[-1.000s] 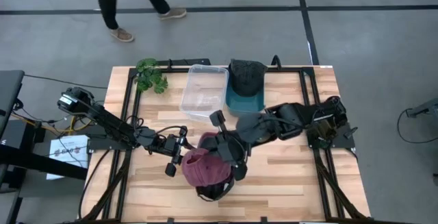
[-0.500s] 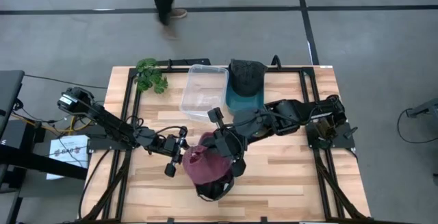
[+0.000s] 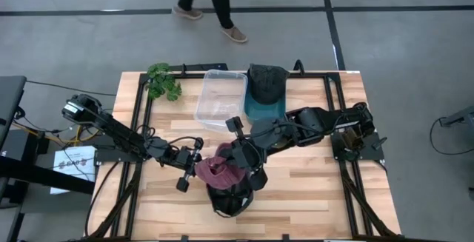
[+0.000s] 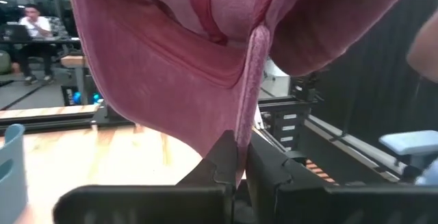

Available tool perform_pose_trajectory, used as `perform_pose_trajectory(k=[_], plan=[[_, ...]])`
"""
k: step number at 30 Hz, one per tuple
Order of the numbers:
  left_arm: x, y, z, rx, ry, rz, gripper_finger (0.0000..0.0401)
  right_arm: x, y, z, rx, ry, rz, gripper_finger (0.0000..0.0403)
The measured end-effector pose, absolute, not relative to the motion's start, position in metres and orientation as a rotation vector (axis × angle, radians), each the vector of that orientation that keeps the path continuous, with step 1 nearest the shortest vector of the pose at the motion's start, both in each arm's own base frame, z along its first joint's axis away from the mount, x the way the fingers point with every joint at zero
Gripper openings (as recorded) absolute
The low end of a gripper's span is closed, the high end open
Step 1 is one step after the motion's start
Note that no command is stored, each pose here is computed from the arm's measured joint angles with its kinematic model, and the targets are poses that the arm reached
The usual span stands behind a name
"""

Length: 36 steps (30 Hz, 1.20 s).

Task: Pick & Place hat
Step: Put the top red cap into the transparent bin

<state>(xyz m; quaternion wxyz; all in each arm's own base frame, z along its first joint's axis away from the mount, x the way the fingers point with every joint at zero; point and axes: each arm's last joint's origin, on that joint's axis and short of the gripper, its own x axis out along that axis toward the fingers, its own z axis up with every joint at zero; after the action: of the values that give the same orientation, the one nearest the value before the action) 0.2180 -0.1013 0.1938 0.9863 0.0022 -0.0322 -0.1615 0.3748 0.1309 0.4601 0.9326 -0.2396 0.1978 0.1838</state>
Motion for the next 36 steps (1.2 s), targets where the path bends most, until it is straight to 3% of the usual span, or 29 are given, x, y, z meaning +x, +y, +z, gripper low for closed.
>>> perform_pose_trajectory(k=[7,15,26,31,36], plan=[[0.218,-0.102,0.193,0.008,-0.062,-0.372,0.0013,0.374,0.131,0.460,-0.482,0.409,0.375,0.0023],[0.218,-0.102,0.192,0.012,-0.053,-0.381,0.0013,0.374,0.130,0.459,-0.478,0.424,0.344,0.0093],[0.218,-0.102,0.187,0.047,-0.007,-0.392,0.0013,0.368,0.128,0.463,-0.592,0.481,-0.014,0.0189],[0.219,-0.100,0.183,0.064,0.037,-0.384,0.0013,0.359,0.135,0.470,-0.662,0.468,-0.186,0.0202],[0.220,-0.099,0.181,0.069,0.058,-0.383,0.0013,0.349,0.142,0.475,-0.710,0.468,-0.389,0.0191]])
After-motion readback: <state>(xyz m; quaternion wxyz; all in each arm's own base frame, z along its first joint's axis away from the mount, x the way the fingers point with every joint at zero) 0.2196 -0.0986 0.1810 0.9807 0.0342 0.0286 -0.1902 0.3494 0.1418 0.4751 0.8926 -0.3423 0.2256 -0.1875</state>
